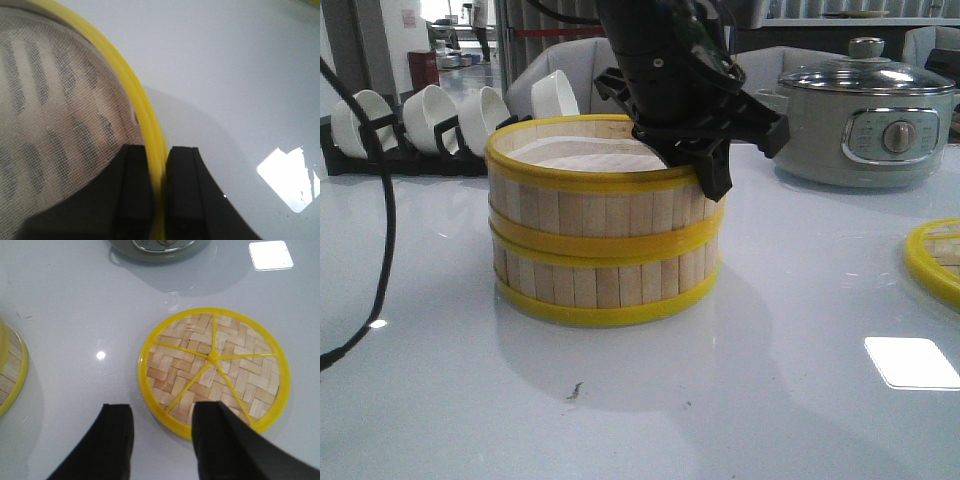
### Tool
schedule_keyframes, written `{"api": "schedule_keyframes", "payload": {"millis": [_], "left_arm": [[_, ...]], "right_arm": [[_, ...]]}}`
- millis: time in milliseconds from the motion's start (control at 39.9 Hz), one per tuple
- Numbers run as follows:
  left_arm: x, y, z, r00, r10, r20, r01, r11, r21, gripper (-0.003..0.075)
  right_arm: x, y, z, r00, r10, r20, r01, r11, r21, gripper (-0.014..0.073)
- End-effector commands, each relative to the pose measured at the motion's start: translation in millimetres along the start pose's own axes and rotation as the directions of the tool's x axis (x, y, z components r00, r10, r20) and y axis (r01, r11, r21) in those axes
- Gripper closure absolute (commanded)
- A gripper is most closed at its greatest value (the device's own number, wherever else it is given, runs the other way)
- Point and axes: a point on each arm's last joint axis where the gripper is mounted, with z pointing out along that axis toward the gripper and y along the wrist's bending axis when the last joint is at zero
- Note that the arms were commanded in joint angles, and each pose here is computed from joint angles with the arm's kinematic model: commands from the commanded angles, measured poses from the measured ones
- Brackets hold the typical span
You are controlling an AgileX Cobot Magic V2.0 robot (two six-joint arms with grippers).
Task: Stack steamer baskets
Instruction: 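Lower the held basket onto the centre basket and open the left gripper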
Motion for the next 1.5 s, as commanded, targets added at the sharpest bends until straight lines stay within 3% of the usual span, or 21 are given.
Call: {"api": "schedule_keyframes", "payload": {"millis": [0, 226, 501, 827, 1153, 1479], "left_arm": [[-23.4, 9.5, -36.7, 0.987, 0.014, 0.162, -0.009, 0.999, -0.036, 0.0634], [-23.4, 9.5, -36.7, 0.987, 0.014, 0.162, -0.009, 0.999, -0.036, 0.0627], [-22.4, 9.6, -36.6, 0.988, 0.014, 0.151, -0.009, 0.999, -0.036, 0.0519], [-22.1, 9.6, -36.5, 0.989, 0.014, 0.147, -0.009, 0.999, -0.036, 0.0503], [-22.6, 9.6, -36.6, 0.988, 0.014, 0.153, -0.009, 0.999, -0.036, 0.033], [-29.0, 10.0, -43.4, 0.985, 0.009, 0.174, -0.003, 0.999, -0.035, 0.029]], "right_arm": [[-18.4, 2.1, -9.3, 0.992, -0.015, 0.123, 0.016, 1.0, -0.008, 0.0205], [-18.4, 2.1, -9.3, 0.992, -0.015, 0.123, 0.016, 1.0, -0.008, 0.0205], [-18.4, 2.1, -9.3, 0.992, -0.015, 0.123, 0.016, 1.0, -0.008, 0.0205], [-18.4, 2.1, -9.3, 0.992, -0.015, 0.123, 0.016, 1.0, -0.008, 0.0205], [-18.3, 2.1, -9.3, 0.992, -0.015, 0.122, 0.016, 1.0, -0.008, 0.0205], [-18.0, 2.1, -9.2, 0.993, -0.015, 0.119, 0.016, 1.0, -0.008, 0.0205]]}}
